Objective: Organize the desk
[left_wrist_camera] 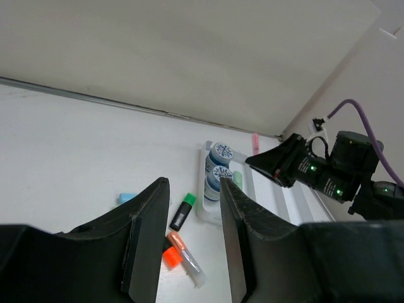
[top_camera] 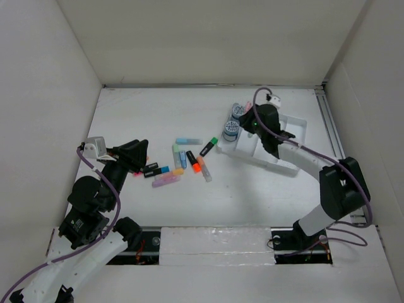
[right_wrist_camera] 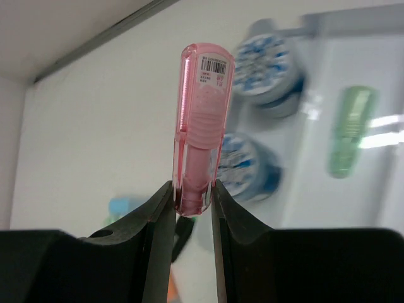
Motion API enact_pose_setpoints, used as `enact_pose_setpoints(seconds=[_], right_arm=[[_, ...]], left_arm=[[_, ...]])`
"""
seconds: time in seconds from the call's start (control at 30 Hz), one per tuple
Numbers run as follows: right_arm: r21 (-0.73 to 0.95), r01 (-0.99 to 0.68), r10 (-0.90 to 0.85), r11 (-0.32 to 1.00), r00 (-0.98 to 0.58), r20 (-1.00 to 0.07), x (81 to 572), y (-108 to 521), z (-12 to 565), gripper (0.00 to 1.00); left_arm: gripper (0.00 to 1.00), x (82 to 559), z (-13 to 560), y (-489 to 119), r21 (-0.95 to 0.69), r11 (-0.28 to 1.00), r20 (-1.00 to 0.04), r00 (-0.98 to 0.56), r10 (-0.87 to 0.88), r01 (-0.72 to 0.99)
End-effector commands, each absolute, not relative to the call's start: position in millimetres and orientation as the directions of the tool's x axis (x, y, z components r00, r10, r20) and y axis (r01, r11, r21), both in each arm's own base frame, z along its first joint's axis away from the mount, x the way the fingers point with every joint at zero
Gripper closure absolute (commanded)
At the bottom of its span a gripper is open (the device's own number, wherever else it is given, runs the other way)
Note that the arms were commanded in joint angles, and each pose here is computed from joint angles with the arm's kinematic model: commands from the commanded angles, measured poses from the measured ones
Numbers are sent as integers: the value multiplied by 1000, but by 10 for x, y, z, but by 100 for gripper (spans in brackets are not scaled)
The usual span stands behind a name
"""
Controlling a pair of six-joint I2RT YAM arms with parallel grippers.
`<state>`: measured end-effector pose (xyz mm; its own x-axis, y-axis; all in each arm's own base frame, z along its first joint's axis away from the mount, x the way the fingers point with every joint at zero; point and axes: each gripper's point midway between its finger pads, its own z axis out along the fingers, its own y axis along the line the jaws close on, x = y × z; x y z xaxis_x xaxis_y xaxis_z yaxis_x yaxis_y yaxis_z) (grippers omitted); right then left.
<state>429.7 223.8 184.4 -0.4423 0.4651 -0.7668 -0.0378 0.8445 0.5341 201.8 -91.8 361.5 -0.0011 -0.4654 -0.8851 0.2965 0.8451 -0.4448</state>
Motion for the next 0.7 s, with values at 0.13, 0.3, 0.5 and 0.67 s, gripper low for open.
enact_pose_setpoints(seconds=[0.13,0.3,0.5,0.67], right_arm=[[721,219,740,658,-369,-563,4663,1442,1516,90],[719,227,733,657,-418,-537,4794,1483,1353,83],[713,263,745,650,-405,-530,4862,1413,1358,53],[727,218,736,651,-413,-536,4761,1525,1469,40]], left_arm=[[66,2035,3680,-941,-442,840,-881,24,-473,316],[66,2041,3677,-949,-439,841,-883,22,-470,316],[66,2037,3680,-946,-440,840,-882,24,-471,317],[66,2043,3675,-960,-439,840,-883,20,-469,320]])
